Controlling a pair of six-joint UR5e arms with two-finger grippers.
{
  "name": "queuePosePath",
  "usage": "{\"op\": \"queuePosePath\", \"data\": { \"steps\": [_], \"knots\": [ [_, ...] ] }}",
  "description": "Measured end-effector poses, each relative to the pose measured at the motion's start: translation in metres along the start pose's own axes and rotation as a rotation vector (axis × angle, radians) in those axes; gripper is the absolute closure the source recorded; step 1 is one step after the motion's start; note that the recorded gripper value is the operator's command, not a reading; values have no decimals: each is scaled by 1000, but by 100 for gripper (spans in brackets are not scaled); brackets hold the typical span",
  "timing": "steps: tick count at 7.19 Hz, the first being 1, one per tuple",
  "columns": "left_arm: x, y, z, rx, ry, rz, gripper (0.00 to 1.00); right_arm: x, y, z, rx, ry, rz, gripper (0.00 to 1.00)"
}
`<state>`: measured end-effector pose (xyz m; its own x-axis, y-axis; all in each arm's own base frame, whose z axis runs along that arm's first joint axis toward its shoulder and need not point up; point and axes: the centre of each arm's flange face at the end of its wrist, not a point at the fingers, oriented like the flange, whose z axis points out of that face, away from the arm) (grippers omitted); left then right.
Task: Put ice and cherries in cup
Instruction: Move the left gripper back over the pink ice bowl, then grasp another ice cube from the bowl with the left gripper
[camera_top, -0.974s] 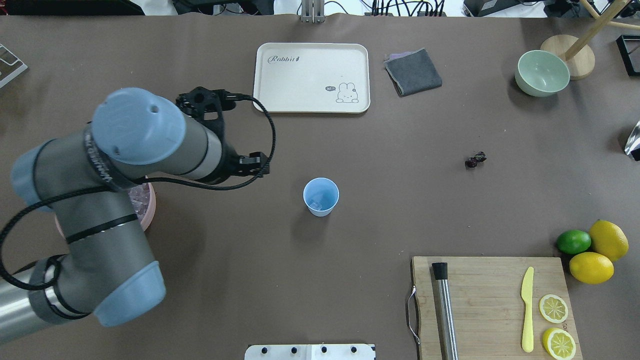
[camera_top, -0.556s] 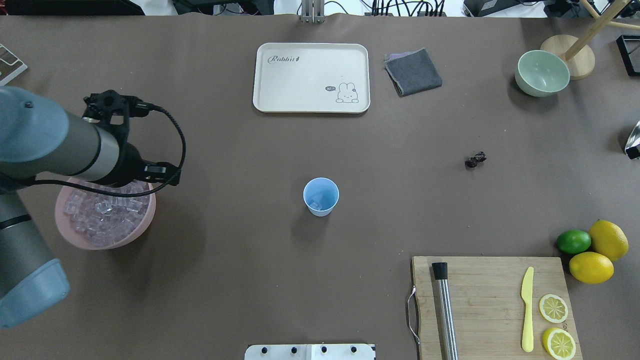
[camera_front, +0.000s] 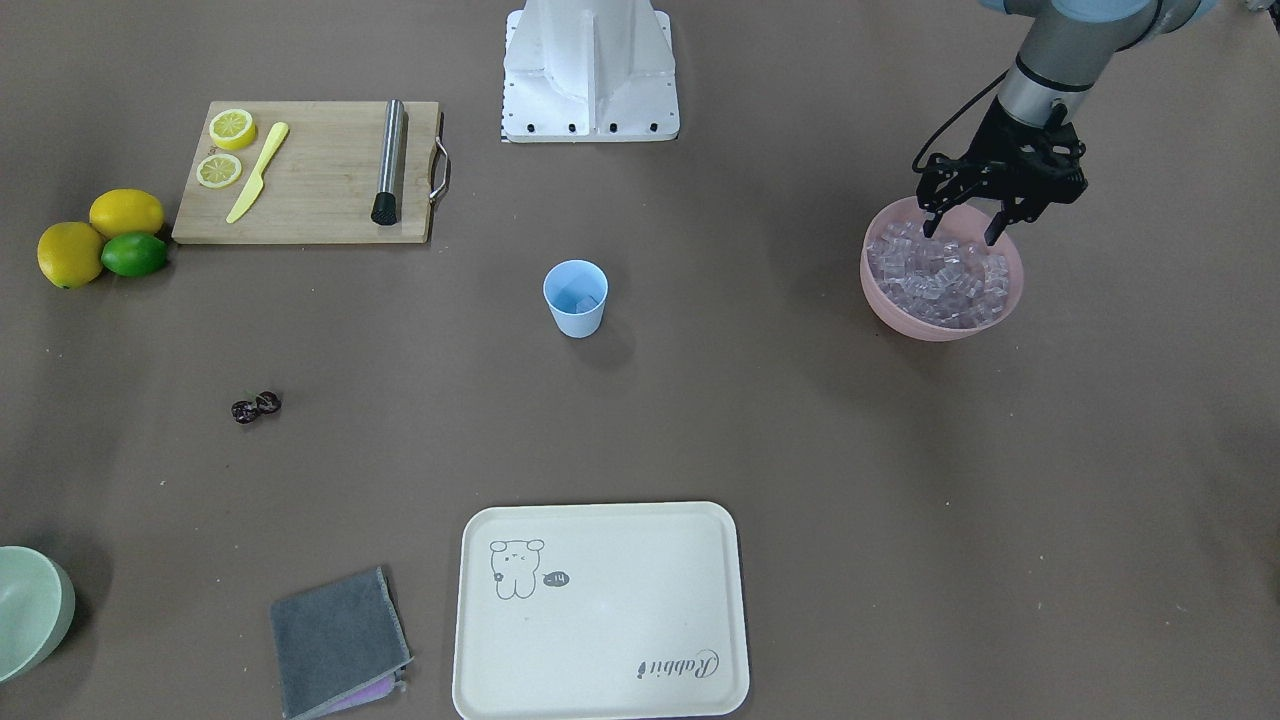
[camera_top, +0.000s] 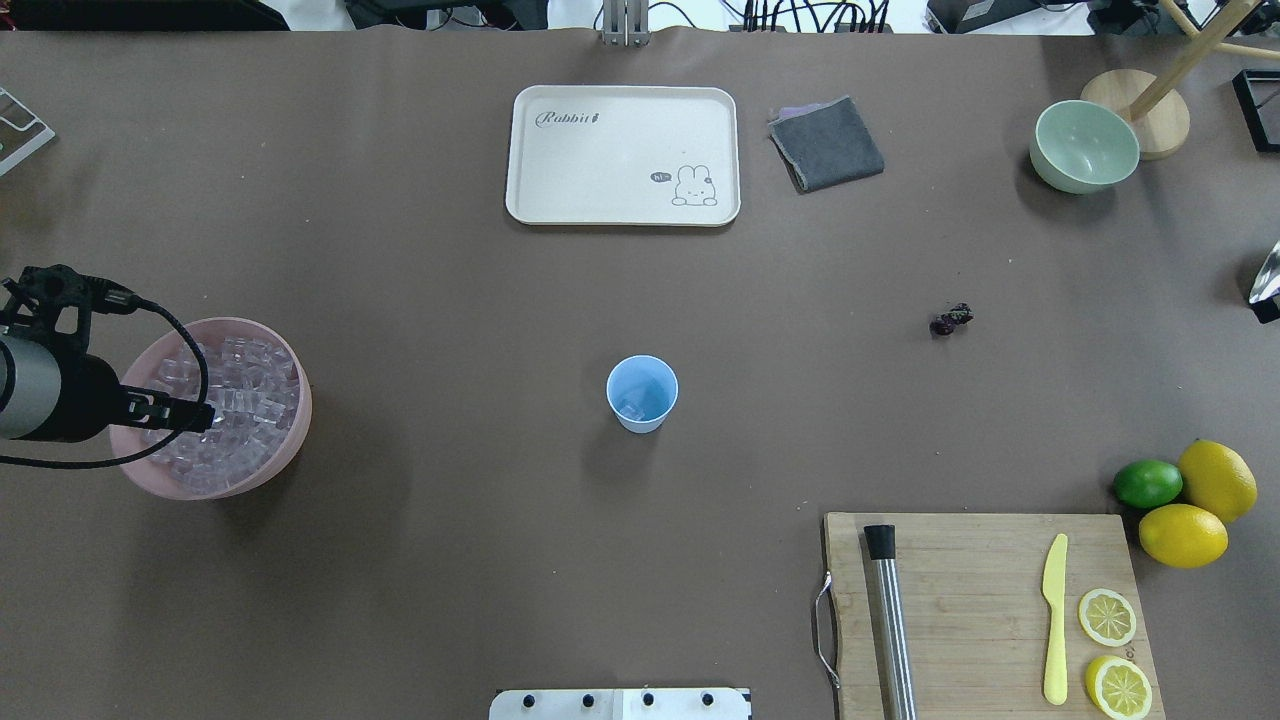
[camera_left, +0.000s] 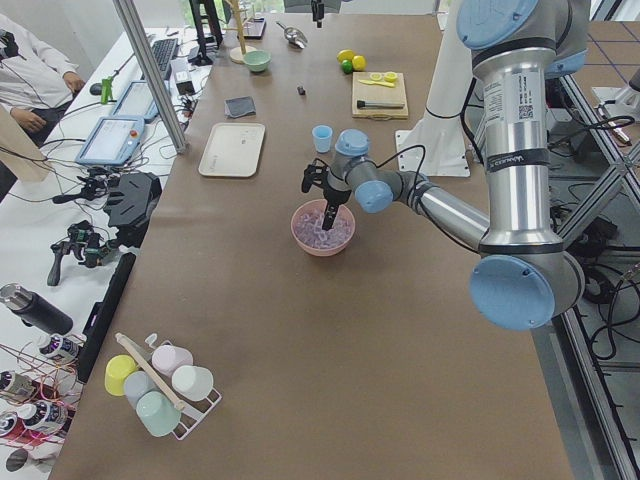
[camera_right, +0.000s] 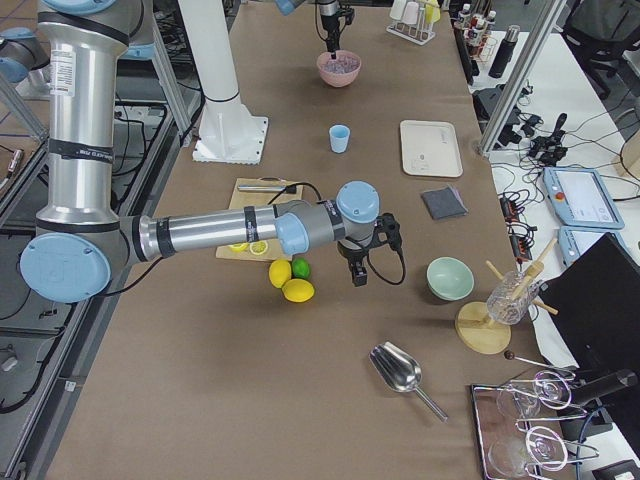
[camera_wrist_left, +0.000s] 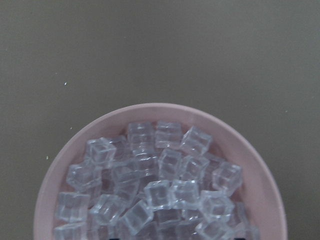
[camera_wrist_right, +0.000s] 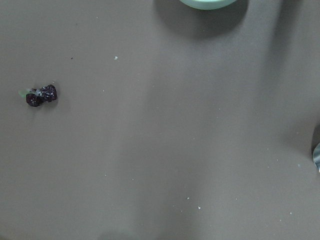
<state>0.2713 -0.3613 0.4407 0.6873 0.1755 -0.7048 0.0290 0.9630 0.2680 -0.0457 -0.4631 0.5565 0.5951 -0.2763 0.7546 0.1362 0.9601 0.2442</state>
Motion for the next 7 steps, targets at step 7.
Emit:
{"op": "queuePosePath", "data": {
  "steps": [7],
  "knots": [
    [-2,-8,40,-6,3,2,41,-1,1,-1,1,-2,-2,1]
  ]
}}
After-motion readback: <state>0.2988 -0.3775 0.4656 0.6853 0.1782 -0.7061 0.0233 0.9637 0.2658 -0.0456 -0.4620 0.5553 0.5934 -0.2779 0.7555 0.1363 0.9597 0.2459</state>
